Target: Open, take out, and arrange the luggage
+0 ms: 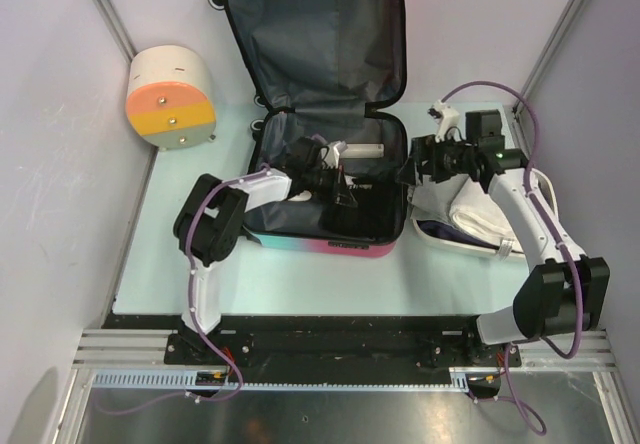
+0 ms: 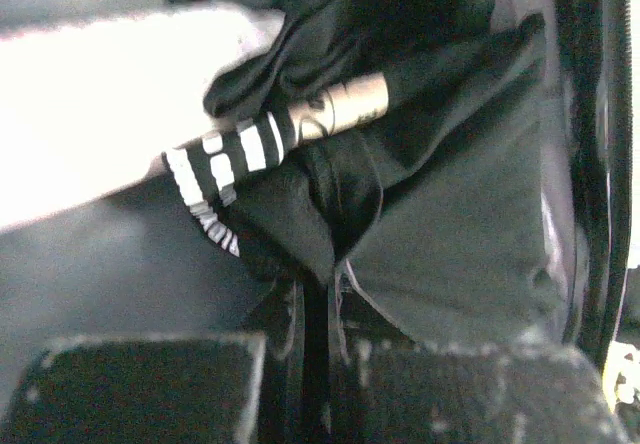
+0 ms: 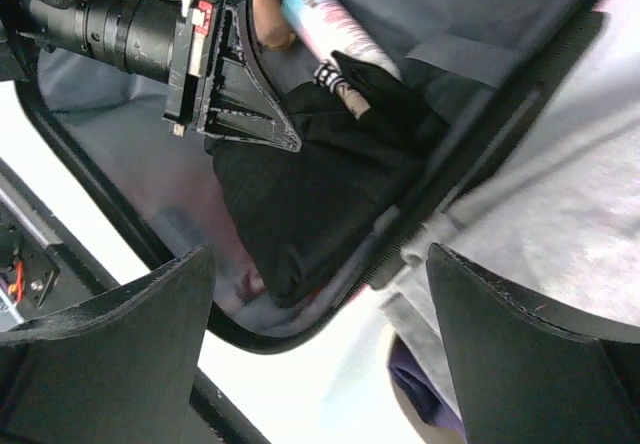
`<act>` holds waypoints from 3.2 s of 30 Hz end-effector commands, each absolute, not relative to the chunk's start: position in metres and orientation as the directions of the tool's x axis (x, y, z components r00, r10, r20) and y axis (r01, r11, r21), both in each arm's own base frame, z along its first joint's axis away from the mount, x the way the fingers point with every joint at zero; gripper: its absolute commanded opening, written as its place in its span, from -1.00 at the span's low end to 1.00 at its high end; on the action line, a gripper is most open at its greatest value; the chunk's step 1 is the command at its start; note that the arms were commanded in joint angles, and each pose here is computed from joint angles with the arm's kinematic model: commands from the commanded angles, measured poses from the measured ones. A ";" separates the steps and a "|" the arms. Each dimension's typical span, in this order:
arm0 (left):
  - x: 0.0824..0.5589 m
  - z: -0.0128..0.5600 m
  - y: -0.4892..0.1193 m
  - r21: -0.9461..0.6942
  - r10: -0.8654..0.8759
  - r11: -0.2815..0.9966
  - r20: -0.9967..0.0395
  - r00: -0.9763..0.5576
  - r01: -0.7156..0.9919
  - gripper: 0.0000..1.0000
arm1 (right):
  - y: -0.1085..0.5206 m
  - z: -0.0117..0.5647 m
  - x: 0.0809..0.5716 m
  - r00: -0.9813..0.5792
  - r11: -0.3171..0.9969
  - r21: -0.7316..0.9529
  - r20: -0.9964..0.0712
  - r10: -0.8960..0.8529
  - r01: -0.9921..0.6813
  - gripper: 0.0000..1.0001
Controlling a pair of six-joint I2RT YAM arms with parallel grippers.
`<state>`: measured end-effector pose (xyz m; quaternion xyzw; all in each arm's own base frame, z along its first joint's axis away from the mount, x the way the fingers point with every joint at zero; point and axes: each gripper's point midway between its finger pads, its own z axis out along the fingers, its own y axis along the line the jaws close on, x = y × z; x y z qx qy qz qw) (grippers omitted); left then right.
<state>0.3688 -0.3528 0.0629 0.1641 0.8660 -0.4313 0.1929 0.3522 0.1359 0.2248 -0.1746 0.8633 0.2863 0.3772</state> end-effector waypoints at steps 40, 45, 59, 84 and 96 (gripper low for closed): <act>0.362 0.082 -0.262 -0.690 0.025 0.609 -0.476 -0.879 0.390 -1.00 | 0.338 0.084 0.376 -0.909 0.654 0.680 -0.415 -0.030 -0.332 0.04; 0.363 0.099 -0.253 -0.670 0.032 0.595 -0.533 -0.846 0.444 -0.06 | 0.323 0.122 0.380 -0.873 0.649 0.658 -0.487 -0.022 -0.383 -1.00; 0.373 0.131 -0.208 -0.538 0.033 0.695 -0.638 -0.769 0.477 0.99 | 0.244 0.231 0.334 -0.821 0.588 0.647 -0.569 -0.051 -0.485 -1.00; 0.369 0.130 -0.207 -0.502 0.126 0.679 -0.640 -0.758 0.536 1.00 | -0.108 0.115 0.306 -0.923 0.806 0.588 -0.347 0.168 -0.074 -1.00; 0.373 0.158 -0.194 -0.370 0.164 0.712 -0.739 -0.654 0.597 0.99 | -0.141 0.182 0.347 -0.814 0.949 0.267 -0.581 0.021 -0.166 0.67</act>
